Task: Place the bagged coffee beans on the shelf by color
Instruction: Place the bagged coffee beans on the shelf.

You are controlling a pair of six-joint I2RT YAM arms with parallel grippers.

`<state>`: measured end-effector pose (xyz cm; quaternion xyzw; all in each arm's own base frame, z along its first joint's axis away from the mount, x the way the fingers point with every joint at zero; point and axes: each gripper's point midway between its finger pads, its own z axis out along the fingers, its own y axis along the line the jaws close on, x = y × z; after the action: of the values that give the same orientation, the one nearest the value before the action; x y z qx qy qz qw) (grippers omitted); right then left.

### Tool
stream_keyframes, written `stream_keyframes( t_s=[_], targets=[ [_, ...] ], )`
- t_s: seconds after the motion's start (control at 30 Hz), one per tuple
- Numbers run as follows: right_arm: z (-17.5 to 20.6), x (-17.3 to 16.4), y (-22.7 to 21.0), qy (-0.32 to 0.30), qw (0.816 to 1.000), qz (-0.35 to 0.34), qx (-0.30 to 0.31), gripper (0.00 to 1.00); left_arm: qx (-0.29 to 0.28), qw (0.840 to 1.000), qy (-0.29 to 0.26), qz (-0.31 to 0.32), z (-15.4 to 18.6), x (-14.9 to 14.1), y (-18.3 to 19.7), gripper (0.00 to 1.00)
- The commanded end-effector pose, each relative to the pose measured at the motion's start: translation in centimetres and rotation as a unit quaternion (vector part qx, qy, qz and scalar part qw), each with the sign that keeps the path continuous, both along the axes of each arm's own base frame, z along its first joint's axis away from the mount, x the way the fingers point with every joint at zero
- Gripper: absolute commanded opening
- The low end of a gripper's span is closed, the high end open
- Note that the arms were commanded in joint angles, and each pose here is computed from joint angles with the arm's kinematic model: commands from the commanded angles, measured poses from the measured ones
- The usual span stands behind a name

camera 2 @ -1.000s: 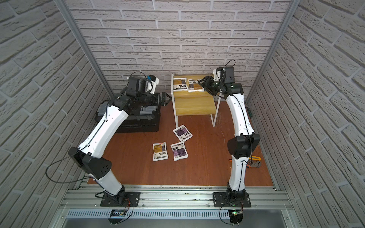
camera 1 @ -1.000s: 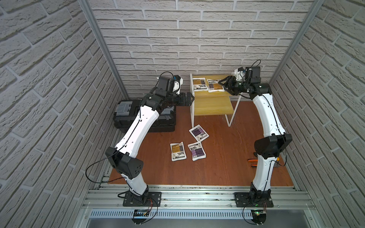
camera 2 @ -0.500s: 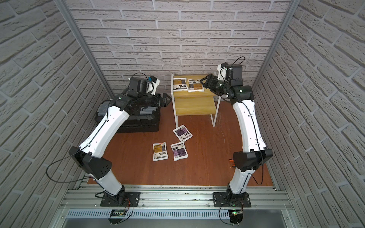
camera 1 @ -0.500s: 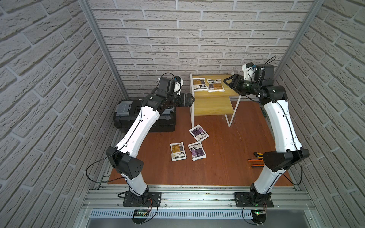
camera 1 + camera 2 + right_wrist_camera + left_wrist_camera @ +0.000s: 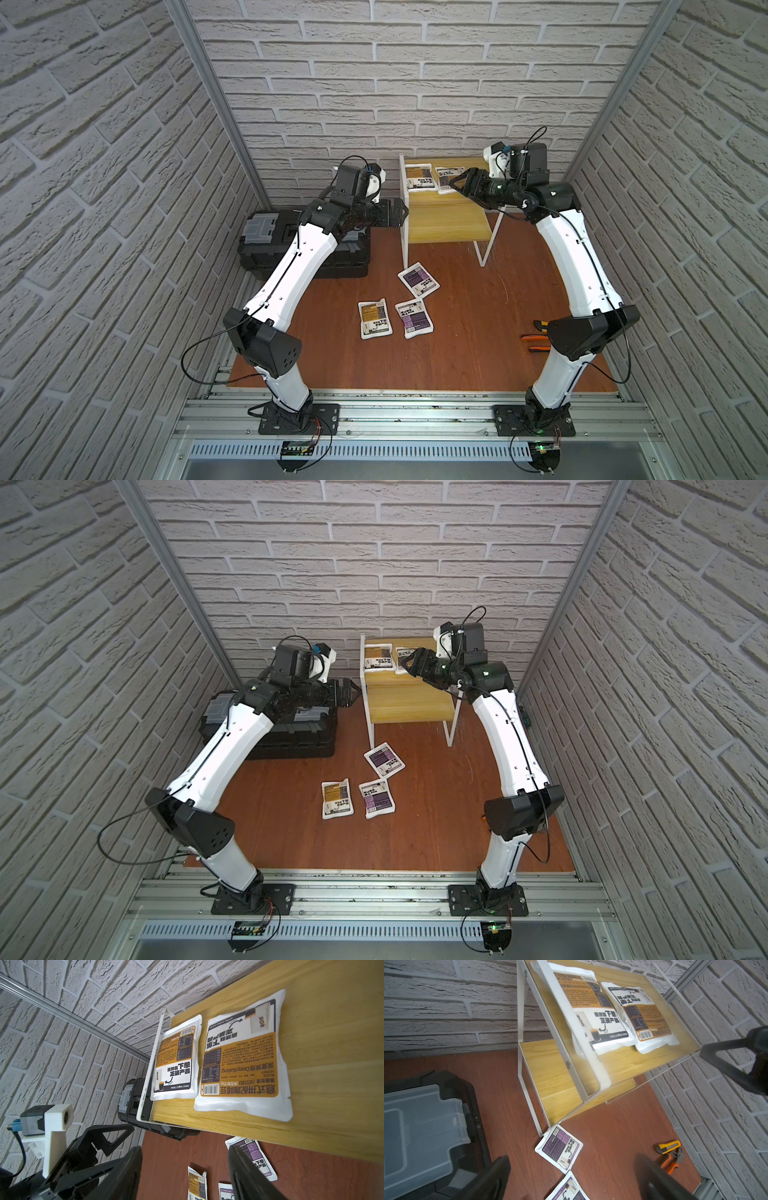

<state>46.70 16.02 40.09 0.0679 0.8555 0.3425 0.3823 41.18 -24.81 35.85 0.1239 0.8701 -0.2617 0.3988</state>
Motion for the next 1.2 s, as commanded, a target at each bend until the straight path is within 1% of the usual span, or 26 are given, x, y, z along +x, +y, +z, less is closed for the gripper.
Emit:
stream_keyframes(
  t_s=[0.0,0.77,1.0,1.03,1.17],
  targets=[
    [-0.3,0.7,0.3,-0.009,1.000,0.003,-0.005,0.70,-0.008,0.999,-0.038,-0.003,2.1,-0.3,0.1,0.98],
    [-3.0,4.0,0.9,0.017,1.000,-0.009,0.002,0.70,-0.006,0.999,-0.042,0.002,2.0,-0.7,0.7,0.99],
    [-2.9,4.2,1.1,0.016,1.000,-0.010,0.009,0.70,-0.006,0.999,-0.041,0.002,1.9,-0.7,0.7,0.99],
    [-4.4,4.9,1.2,0.030,0.999,-0.010,0.006,0.70,-0.006,0.999,-0.042,0.002,1.9,-0.7,0.8,0.99],
    [-4.5,5.0,1.3,0.031,0.999,-0.010,0.007,0.70,-0.005,0.999,-0.042,0.002,1.8,-0.8,0.8,0.98]
  ],
)
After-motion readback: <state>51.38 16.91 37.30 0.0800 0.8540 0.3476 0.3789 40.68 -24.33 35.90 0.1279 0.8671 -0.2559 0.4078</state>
